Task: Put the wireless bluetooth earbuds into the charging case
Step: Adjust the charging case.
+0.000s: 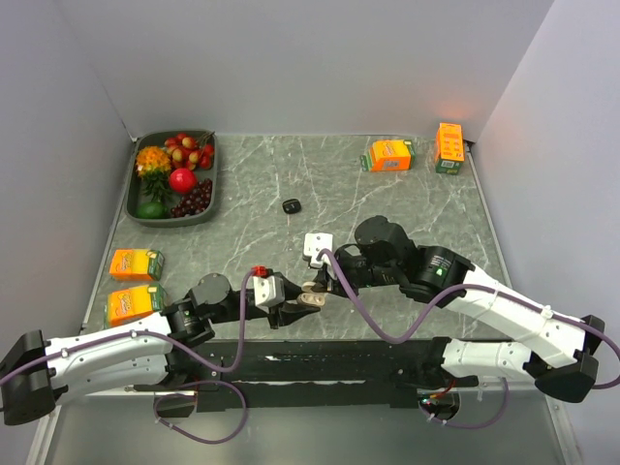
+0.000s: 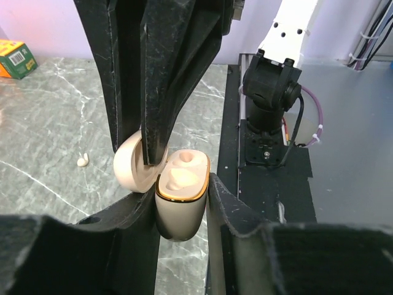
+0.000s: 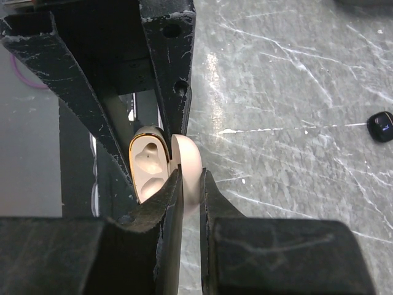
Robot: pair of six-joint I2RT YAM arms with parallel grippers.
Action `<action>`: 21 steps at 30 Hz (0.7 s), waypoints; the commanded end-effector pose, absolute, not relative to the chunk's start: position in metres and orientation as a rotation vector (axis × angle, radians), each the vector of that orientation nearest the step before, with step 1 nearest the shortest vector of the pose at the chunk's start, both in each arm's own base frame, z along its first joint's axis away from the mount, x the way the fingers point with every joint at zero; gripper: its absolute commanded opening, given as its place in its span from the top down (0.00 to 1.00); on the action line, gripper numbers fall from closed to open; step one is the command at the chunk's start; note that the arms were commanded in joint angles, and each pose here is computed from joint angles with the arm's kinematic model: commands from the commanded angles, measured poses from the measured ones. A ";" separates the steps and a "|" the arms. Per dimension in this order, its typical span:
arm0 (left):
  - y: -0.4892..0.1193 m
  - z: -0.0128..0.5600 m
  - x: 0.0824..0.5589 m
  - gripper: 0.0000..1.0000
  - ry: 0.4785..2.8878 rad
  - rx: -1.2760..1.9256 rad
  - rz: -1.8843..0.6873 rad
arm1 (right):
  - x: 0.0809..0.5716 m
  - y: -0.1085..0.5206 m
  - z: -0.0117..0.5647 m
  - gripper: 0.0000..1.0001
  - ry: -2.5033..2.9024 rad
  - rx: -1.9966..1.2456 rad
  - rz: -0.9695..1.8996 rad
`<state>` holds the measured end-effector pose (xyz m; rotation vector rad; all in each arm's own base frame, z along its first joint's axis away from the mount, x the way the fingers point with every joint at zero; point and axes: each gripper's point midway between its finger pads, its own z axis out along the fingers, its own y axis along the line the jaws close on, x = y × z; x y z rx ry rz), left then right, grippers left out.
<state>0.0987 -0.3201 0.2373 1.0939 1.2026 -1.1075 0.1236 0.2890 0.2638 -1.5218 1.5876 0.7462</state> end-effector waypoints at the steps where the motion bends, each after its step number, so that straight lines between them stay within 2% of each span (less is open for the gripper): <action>1: -0.323 0.271 0.091 0.73 1.112 1.066 -1.165 | 0.129 0.297 0.284 1.00 1.515 -1.479 0.745; 2: -0.324 0.272 0.091 0.74 1.112 1.065 -1.166 | 0.129 0.297 0.284 1.00 1.515 -1.479 0.745; 5: -0.324 0.271 0.092 0.98 1.110 1.063 -1.164 | 0.129 0.298 0.282 1.00 1.523 -1.481 0.750; 6: -0.324 0.271 0.092 0.99 1.109 1.061 -1.163 | 0.130 0.298 0.283 1.00 1.536 -1.465 0.750; 8: -0.324 0.272 0.092 0.99 1.099 1.057 -1.166 | 0.130 0.300 0.284 0.87 1.550 -1.450 0.760; 9: -0.323 0.272 0.092 0.99 1.095 1.055 -1.167 | 0.131 0.301 0.285 0.78 1.563 -1.433 0.769; 10: -0.323 0.272 0.091 0.99 1.091 1.053 -1.165 | 0.132 0.302 0.286 0.65 1.570 -1.423 0.770; 15: -0.320 0.269 0.093 0.99 1.103 1.038 -1.154 | 0.129 0.304 0.299 0.43 1.559 -1.372 0.817; 20: -0.316 0.264 0.096 0.99 1.115 1.016 -1.139 | 0.125 0.303 0.322 0.33 1.515 -1.324 0.857; 21: -0.316 0.263 0.096 0.99 1.116 1.015 -1.139 | 0.125 0.303 0.329 0.18 1.502 -1.312 0.863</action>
